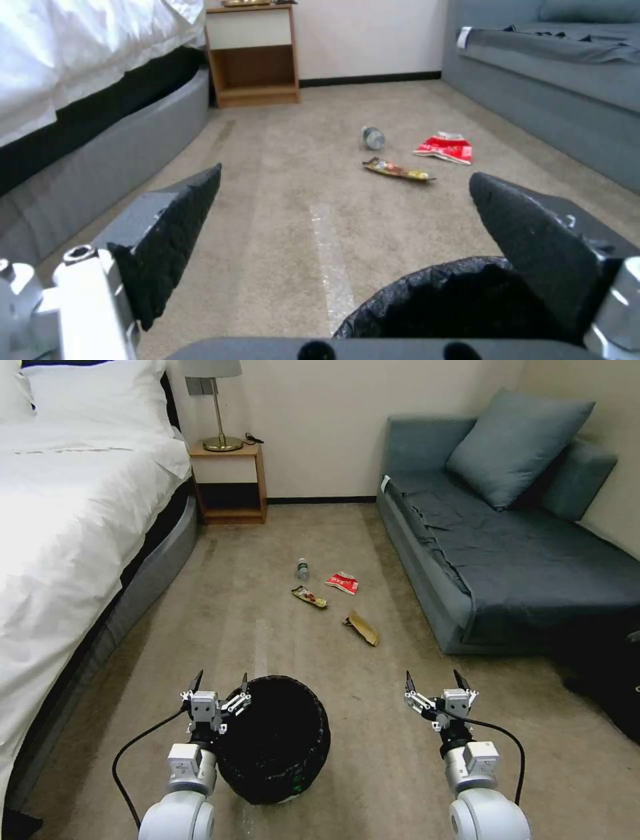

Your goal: Pick up the trash bin, then pick up the garbage on the floor and place it into the trash bin.

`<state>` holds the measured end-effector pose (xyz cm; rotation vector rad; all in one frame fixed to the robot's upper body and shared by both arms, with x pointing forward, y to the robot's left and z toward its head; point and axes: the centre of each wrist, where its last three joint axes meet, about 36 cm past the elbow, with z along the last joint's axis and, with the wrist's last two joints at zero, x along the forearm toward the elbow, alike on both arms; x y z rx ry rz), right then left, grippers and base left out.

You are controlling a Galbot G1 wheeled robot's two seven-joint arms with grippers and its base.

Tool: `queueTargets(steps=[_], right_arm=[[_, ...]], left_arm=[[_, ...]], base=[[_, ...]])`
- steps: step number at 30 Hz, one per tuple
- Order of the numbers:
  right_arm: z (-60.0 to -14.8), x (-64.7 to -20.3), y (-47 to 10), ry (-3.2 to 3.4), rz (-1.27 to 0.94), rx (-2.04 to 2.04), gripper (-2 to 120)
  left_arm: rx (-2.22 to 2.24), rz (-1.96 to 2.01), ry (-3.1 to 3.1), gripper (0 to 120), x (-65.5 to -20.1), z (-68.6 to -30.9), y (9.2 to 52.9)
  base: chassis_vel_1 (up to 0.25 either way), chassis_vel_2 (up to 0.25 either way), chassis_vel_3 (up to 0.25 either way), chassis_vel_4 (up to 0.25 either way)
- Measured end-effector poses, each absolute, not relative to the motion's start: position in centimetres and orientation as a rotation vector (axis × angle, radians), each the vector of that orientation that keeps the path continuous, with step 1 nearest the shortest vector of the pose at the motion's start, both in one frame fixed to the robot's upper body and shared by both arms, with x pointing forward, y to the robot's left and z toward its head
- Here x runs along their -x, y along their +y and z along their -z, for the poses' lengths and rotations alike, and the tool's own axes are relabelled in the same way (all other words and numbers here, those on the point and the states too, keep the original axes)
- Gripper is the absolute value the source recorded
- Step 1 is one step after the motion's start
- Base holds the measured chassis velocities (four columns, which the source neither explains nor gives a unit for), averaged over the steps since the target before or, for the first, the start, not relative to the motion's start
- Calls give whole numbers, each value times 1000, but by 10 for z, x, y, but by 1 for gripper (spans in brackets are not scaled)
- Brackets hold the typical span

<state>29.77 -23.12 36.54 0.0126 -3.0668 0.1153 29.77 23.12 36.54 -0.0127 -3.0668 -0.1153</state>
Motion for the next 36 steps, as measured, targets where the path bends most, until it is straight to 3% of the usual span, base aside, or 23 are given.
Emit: queueTargets(steps=[36], right_arm=[[-365, -298, -231, -3067, -115, -13, 100]], left_arm=[[13, 115, -3067, 100, -298, -365, 231]], base=[[0, 0, 0, 0]])
